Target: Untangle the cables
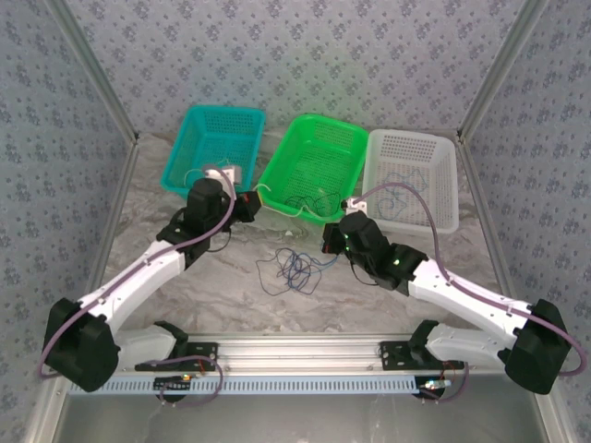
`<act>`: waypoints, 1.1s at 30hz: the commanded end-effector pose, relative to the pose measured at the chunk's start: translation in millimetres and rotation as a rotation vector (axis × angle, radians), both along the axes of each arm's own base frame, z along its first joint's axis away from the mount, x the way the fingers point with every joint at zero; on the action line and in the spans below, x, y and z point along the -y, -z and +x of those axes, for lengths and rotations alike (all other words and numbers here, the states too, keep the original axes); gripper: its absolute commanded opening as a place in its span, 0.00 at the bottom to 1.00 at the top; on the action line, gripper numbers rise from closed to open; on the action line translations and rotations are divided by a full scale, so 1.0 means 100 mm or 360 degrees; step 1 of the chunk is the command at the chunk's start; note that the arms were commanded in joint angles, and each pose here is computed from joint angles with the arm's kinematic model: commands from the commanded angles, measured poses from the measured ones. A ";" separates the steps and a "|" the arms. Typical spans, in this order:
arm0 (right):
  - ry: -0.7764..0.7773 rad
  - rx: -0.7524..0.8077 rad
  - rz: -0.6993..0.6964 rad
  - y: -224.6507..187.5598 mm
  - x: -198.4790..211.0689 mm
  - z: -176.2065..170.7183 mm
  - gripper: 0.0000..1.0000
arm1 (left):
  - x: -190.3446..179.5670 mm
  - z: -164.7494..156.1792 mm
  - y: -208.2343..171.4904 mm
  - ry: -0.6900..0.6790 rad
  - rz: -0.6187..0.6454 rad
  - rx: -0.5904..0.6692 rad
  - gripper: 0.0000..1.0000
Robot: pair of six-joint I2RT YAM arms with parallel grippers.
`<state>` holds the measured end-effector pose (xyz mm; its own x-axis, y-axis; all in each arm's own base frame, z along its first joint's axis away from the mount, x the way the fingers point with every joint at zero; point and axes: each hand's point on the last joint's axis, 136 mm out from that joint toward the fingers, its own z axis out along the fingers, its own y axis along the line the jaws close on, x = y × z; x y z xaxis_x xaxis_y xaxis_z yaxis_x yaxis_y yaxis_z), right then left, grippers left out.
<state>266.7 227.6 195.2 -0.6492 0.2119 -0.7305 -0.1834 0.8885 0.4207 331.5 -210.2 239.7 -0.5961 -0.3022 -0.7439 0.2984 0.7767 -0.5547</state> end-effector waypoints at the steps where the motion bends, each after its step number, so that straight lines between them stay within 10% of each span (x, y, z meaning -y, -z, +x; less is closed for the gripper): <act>1: 0.0157 -0.0162 -0.0116 0.30 0.26 -0.02 0.12 | -0.16 0.00 -0.41 -0.0121 -0.0055 0.0204 0.00; 17: -0.0192 -0.0021 -0.0285 -0.04 -0.05 0.04 0.80 | 0.00 -0.21 -1.05 0.0139 -0.0043 0.0404 0.00; 33: -0.0278 0.0008 -0.0474 0.04 -0.36 0.22 0.83 | -0.39 0.09 -1.67 -0.0038 0.0189 0.0645 0.00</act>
